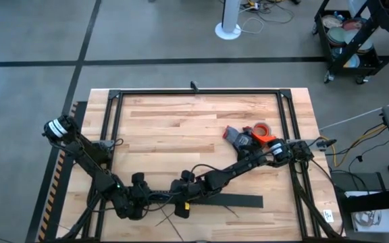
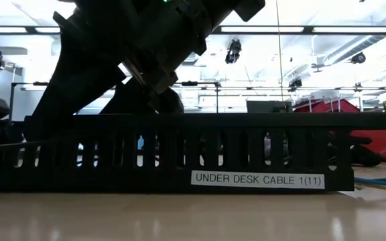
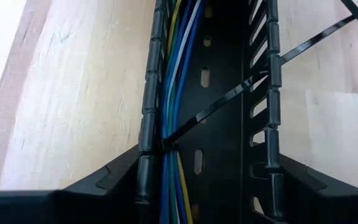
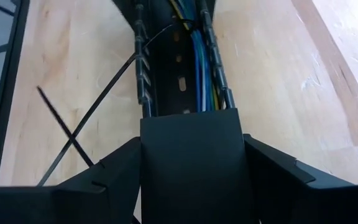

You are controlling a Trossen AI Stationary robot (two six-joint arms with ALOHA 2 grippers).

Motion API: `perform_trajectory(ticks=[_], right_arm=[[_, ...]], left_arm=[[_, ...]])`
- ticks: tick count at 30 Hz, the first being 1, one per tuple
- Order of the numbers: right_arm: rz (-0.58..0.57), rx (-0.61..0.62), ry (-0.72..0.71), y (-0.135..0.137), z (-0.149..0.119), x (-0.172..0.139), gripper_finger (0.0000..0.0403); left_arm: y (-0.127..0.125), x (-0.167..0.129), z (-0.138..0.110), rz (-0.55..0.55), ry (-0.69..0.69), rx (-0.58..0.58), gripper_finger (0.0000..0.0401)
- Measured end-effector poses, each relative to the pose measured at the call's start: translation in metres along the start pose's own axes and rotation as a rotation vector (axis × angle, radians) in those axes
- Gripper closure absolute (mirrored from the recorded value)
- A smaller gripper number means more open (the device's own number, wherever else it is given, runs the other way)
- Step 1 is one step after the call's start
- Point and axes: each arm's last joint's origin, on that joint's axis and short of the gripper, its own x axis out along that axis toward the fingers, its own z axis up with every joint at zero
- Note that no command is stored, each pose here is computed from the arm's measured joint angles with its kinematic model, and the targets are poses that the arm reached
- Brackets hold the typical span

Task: Ziptie cables
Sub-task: Insert the black cable duct cover into the black cable duct

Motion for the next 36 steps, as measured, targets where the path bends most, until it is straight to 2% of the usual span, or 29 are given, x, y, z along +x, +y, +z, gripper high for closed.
perform_trajectory(ticks=[7,12,20,31,36], right_arm=[[0.020,-0.051,-0.007,0.0002,0.0003,0.0013,0.0178],[-0.029,-0.017,0.019,-0.0012,-0.0032,0.0006,0.0179],[-0.019,-0.099,-0.003,0.0031,-0.0040,0.0007,0.0174],[-0.017,-0.073,0.018,0.0024,-0.0054,0.0007,0.0181],[0.042,-0.114,0.025,0.0045,-0.0048,0.0011,0.0171]], left_arm=[[-0.0004,0.0001,0.0003,-0.004,-0.005,0.055,0.0167],[0.0012,0.0004,-0.0009,0.007,-0.001,0.053,0.0167],[0.0036,0.0015,-0.0012,0.013,0.001,0.004,0.0167],[0.0014,0.0021,-0.0001,-0.011,-0.019,0.069,0.0168],[0.0011,0.0022,0.0002,-0.017,-0.019,0.121,0.0169]])
